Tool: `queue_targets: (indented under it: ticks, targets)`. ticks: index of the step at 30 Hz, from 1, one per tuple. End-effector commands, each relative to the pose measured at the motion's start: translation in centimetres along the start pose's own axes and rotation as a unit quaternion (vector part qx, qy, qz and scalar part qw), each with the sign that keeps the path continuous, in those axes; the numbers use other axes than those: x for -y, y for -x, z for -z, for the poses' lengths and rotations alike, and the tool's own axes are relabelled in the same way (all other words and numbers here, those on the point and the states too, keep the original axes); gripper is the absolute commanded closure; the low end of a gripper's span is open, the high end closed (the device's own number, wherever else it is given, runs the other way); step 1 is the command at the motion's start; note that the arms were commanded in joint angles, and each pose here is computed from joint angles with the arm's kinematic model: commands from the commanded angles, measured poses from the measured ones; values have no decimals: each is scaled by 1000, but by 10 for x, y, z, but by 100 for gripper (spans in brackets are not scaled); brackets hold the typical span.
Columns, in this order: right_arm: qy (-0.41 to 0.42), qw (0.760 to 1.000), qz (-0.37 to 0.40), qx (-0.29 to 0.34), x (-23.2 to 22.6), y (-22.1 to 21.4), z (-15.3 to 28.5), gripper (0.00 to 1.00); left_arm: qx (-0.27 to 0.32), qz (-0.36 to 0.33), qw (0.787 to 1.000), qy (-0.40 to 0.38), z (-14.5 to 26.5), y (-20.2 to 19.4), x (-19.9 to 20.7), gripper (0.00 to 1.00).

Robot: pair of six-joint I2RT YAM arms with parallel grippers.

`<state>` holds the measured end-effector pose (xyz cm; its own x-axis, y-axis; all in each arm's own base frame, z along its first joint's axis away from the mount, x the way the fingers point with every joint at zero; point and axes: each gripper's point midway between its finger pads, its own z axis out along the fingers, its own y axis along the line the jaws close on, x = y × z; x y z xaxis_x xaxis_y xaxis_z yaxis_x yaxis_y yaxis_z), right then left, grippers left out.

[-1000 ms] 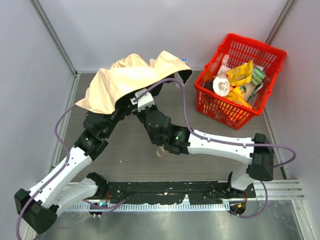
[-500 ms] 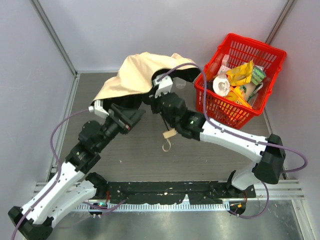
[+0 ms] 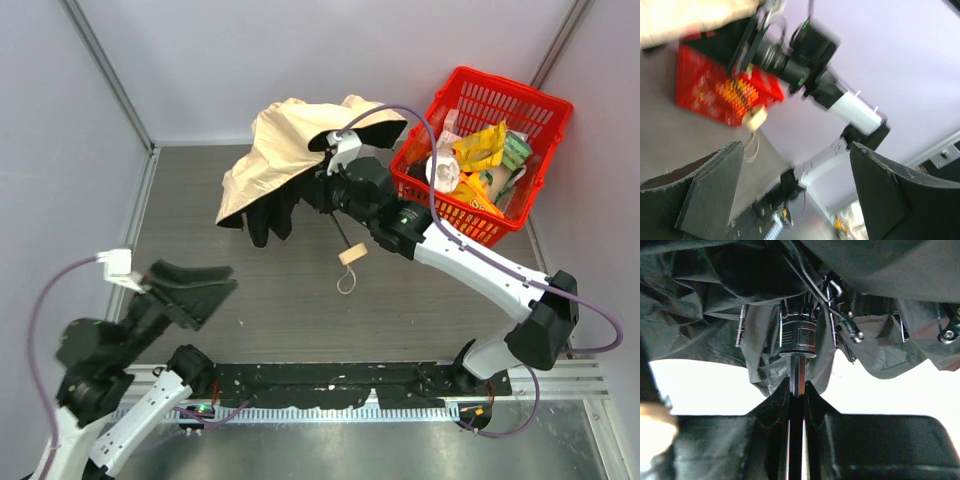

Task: Put away the umbrella

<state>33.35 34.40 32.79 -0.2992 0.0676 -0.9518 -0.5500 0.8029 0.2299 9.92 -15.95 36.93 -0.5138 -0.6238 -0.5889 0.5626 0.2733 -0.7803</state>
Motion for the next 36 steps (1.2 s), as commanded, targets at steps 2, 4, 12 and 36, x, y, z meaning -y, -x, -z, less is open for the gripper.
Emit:
queue_targets:
  ticks: [2, 4, 12, 36]
  targets:
    - [162, 983, -14, 81, -40, 47, 36, 99, 108, -123, 980, 117, 23, 75, 6, 11]
    - [212, 973, 1, 97, -48, 42, 53, 99, 137, -134, 966, 173, 23, 99, 1, 8]
    - [383, 904, 60, 181, -62, 7, 100, 99, 159, -139, 947, 243, -17, 114, -34, 0]
    - [507, 854, 34, 111, -85, 1, 146, 99, 18, -156, 985, -77, -133, 54, 37, 0]
